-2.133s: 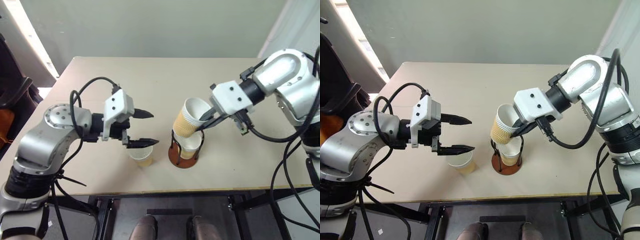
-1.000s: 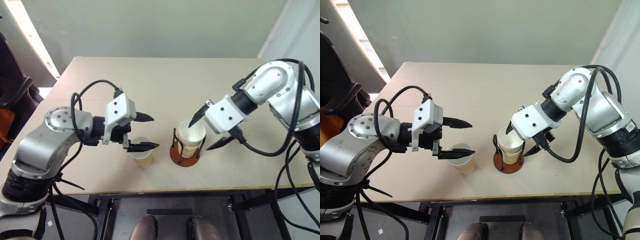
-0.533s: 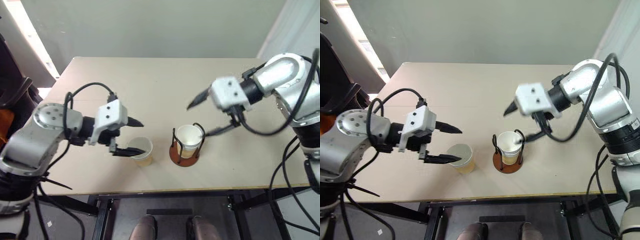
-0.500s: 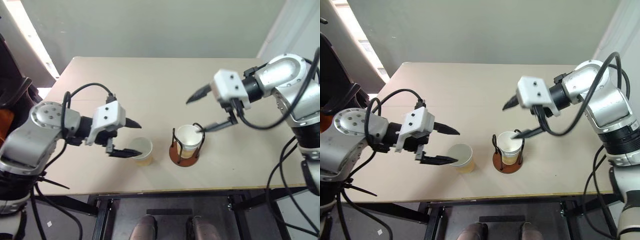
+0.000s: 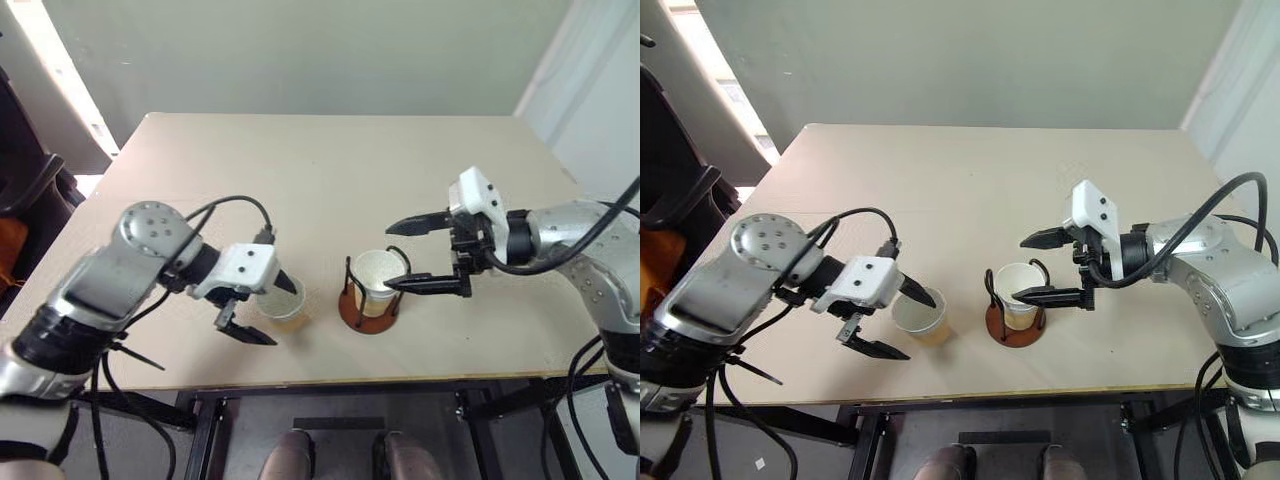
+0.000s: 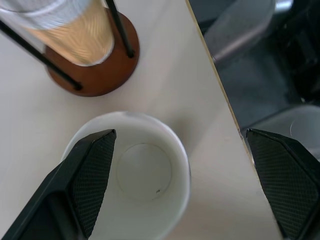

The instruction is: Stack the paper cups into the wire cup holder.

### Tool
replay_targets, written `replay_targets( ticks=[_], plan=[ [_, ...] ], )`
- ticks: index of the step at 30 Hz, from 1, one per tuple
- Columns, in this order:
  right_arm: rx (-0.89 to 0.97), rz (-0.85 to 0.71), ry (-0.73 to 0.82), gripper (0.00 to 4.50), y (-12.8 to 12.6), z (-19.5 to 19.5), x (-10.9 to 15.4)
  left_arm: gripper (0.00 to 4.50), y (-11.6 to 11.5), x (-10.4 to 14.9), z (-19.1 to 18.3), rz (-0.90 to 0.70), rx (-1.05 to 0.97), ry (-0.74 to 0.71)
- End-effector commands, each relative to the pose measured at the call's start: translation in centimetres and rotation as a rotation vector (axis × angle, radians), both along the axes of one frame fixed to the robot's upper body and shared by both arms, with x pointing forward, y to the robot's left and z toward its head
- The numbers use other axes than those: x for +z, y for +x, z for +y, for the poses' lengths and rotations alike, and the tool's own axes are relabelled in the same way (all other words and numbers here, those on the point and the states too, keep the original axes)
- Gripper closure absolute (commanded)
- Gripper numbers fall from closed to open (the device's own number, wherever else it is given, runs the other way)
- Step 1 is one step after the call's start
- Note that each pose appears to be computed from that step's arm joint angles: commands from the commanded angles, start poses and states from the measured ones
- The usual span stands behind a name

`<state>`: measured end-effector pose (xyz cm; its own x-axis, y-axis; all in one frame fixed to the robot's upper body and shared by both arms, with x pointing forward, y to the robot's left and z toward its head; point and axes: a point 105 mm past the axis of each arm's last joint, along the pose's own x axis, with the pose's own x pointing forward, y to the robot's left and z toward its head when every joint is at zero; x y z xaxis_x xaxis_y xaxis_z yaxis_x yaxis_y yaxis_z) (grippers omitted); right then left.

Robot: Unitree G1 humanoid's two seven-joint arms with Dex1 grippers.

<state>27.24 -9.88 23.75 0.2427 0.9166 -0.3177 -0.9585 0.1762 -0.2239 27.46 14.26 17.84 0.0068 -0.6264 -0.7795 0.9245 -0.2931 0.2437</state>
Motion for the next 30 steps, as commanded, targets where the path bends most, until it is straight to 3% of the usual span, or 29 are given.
replay_targets(
  ticks=[1,3,8,14,16,20,22,26,30],
  plan=[
    [-0.039,-0.065,0.033,0.01,-0.8,-0.5,1.8,0.19,-0.4,-0.5,0.2,-0.010,-0.076,0.074],
    [-0.057,-0.068,0.034,0.00,-1.1,-0.6,1.9,0.60,-0.2,-1.0,0.3,-0.019,-0.083,0.097],
    [-0.104,-0.064,0.006,0.00,-1.5,-1.4,1.7,2.42,1.0,-1.2,0.3,-0.073,-0.082,0.120],
    [-0.182,-0.034,-0.084,0.00,-1.6,-3.8,0.5,4.48,0.9,-0.9,0.2,-0.072,-0.123,0.108],
    [-0.216,-0.022,-0.116,0.00,-1.3,-4.7,0.1,4.48,0.9,-0.4,0.1,-0.063,-0.134,0.093],
    [-0.191,-0.062,-0.036,0.00,-2.4,-6.0,2.1,4.48,1.3,1.4,-0.1,-0.072,-0.163,0.063],
    [-0.212,-0.076,-0.021,0.00,-2.8,-7.0,2.7,4.48,1.9,3.5,-0.6,-0.104,-0.174,0.016],
    [-0.292,-0.074,-0.038,0.00,-3.5,-9.0,2.4,4.48,2.9,10.4,-4.3,-0.203,-0.241,-0.177],
    [-0.345,-0.101,-0.052,0.00,-3.2,-9.8,2.5,4.48,2.1,13.2,-7.8,-0.223,-0.356,-0.254]
  ],
)
